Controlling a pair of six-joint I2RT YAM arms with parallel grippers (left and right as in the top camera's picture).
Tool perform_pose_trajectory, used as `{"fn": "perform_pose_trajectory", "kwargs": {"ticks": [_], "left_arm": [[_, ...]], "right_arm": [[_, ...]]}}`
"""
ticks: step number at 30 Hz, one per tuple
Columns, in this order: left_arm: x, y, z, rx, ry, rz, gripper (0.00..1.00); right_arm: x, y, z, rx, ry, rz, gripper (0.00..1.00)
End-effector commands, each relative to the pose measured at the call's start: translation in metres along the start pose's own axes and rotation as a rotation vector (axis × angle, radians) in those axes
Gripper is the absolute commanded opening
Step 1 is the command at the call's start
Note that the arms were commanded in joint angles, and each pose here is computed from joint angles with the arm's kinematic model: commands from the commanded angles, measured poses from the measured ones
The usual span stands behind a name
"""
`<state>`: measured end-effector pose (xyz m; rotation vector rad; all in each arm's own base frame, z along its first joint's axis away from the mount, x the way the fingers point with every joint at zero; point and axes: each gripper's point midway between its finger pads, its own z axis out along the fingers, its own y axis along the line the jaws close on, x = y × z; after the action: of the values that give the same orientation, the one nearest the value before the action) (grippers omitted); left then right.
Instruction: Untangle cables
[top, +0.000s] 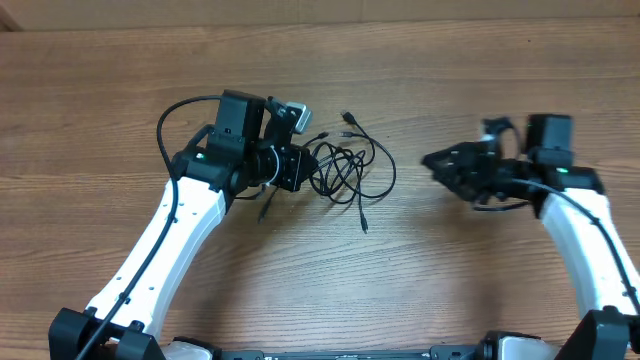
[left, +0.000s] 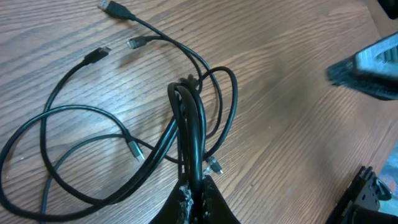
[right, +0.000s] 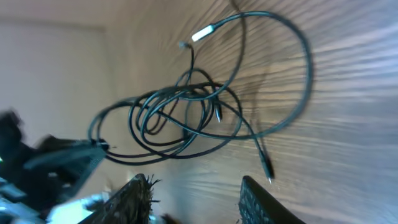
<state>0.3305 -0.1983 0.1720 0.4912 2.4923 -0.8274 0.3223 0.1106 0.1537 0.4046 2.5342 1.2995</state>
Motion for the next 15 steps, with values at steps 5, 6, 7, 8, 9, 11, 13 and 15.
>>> {"fn": "perform_pose_trajectory", "kwargs": {"ticks": [5, 6, 7, 8, 9, 11, 13, 15], "left_arm": [[0.000, -0.024, 0.003, 0.095, 0.007, 0.047, 0.04], [0.000, -0.025, 0.003, 0.096, 0.008, 0.047, 0.04], [0.001, -0.026, 0.003, 0.097, 0.010, 0.047, 0.04], [0.001, -0.026, 0.004, 0.099, 0.010, 0.046, 0.04], [0.001, -0.027, 0.004, 0.100, 0.011, 0.046, 0.04], [0.001, -0.028, 0.004, 0.100, 0.012, 0.047, 0.04], [0.001, -0.028, 0.004, 0.101, 0.013, 0.045, 0.04], [0.001, -0.028, 0.004, 0.101, 0.013, 0.044, 0.04]], "right_arm": [[0.007, 0.026, 0.044, 0.119, -0.063, 0.022, 0.45], [0.008, 0.032, 0.050, 0.104, -0.062, 0.014, 0.45], [0.009, 0.035, 0.055, 0.099, -0.063, 0.019, 0.45], [0.010, 0.037, 0.060, 0.098, -0.065, 0.024, 0.45], [0.010, 0.037, 0.066, 0.106, -0.068, 0.032, 0.45], [0.013, 0.035, 0.077, 0.120, -0.060, 0.054, 0.45], [0.018, 0.033, 0.089, 0.123, -0.037, 0.065, 0.45], [0.020, 0.030, 0.097, 0.128, -0.024, 0.081, 0.45]]}}
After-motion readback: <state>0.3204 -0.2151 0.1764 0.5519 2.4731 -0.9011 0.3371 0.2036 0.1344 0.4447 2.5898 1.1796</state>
